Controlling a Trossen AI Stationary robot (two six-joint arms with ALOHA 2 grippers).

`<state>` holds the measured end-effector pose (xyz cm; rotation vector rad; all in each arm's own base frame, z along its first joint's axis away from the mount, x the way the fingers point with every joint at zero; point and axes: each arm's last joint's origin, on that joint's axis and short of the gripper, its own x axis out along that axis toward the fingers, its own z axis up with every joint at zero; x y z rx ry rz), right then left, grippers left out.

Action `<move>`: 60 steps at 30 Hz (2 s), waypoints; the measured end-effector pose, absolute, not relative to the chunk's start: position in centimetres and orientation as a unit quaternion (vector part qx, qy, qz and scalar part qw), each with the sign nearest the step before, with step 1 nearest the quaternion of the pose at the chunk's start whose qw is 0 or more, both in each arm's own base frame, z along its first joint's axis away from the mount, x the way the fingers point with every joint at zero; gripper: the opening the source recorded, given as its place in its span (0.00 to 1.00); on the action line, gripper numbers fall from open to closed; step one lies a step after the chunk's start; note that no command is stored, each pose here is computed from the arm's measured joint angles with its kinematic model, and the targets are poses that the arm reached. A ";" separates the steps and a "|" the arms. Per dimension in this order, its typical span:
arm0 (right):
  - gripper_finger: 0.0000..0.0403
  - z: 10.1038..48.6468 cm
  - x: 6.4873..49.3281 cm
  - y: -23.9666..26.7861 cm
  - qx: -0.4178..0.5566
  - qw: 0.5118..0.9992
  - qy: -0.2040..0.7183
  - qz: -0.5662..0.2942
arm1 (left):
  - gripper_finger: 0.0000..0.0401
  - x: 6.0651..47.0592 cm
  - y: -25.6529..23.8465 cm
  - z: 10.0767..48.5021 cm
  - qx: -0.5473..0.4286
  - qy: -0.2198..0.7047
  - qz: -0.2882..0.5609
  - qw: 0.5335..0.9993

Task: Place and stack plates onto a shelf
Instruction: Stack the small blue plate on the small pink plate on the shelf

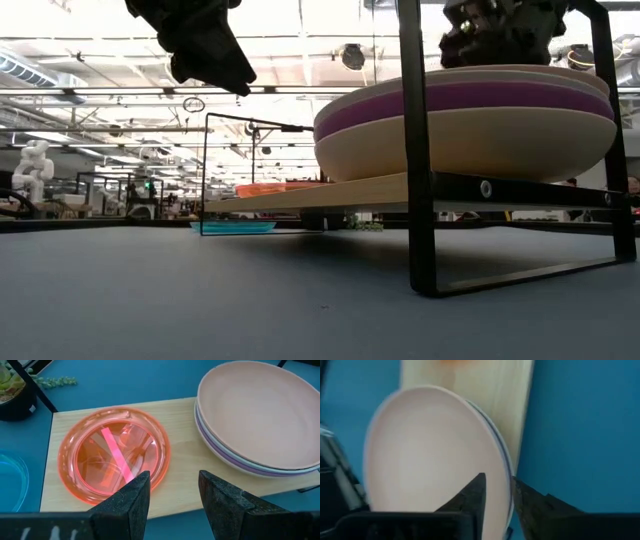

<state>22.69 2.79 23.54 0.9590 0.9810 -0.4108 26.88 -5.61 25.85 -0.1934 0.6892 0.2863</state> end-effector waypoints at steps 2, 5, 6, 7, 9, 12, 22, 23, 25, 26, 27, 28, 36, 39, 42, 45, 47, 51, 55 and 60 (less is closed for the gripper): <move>0.22 24.2 22.3 2.7 0.444 0.761 0.437 -0.180 | 0.44 26.9 -5.4 25.9 -0.100 0.335 0.144 0.926; 0.25 25.2 21.5 2.5 0.447 0.772 0.419 -0.168 | 0.44 27.0 -5.1 26.0 -0.112 0.333 0.150 0.924; 0.25 25.6 21.2 2.5 0.449 0.776 0.412 -0.164 | 0.44 27.1 -5.0 26.2 -0.115 0.331 0.148 0.925; 0.25 25.9 21.0 2.4 0.449 0.780 0.404 -0.162 | 0.44 27.2 -4.8 26.5 -0.119 0.328 0.148 0.926; 0.25 26.5 20.4 2.3 0.445 0.790 0.390 -0.160 | 0.44 27.4 -4.5 27.1 -0.124 0.321 0.151 0.927; 0.25 27.2 19.8 2.2 0.436 0.805 0.374 -0.149 | 0.44 27.7 -3.5 28.1 -0.134 0.316 0.168 0.924; 0.25 28.2 18.5 1.9 0.417 0.826 0.344 -0.157 | 0.34 27.1 3.3 31.1 -0.208 0.332 0.279 0.877; 0.25 28.2 18.5 1.9 0.417 0.825 0.346 -0.159 | 0.34 27.0 4.1 31.3 -0.218 0.330 0.284 0.873; 0.25 28.1 18.4 1.9 0.417 0.822 0.353 -0.163 | 0.33 26.6 6.0 31.5 -0.242 0.329 0.298 0.863; 0.25 28.0 18.3 1.9 0.416 0.820 0.357 -0.166 | 0.33 26.3 6.9 31.6 -0.258 0.327 0.307 0.856; 0.25 28.0 18.3 1.9 0.415 0.819 0.358 -0.167 | 0.33 26.0 7.9 31.5 -0.276 0.324 0.319 0.847; 0.25 28.0 18.3 1.9 0.415 0.819 0.358 -0.167 | 0.33 25.6 8.9 31.5 -0.292 0.322 0.332 0.837; 0.25 27.9 18.2 1.9 0.423 0.814 0.360 -0.172 | 0.33 21.2 16.0 30.8 -0.384 0.312 0.410 0.766; 0.25 27.4 18.2 1.9 0.429 0.807 0.364 -0.179 | 0.37 19.5 18.0 30.5 -0.397 0.304 0.429 0.752; 0.25 26.8 18.1 1.9 0.436 0.800 0.369 -0.186 | 0.42 18.1 19.6 29.9 -0.409 0.302 0.445 0.737; 0.25 26.1 18.1 1.9 0.443 0.795 0.369 -0.189 | 0.49 16.8 20.8 28.9 -0.431 0.311 0.451 0.717; 0.25 25.9 18.1 1.9 0.447 0.791 0.373 -0.188 | 0.52 16.3 21.4 28.3 -0.440 0.315 0.445 0.714; 0.25 25.4 18.1 1.9 0.450 0.787 0.380 -0.184 | 0.56 15.6 21.8 26.2 -0.463 0.338 0.434 0.695; 0.25 25.3 18.1 2.0 0.455 0.786 0.381 -0.174 | 0.57 15.0 21.8 24.1 -0.484 0.353 0.421 0.681; 0.25 25.3 18.2 2.0 0.455 0.787 0.380 -0.173 | 0.57 14.7 21.5 21.7 -0.503 0.343 0.420 0.674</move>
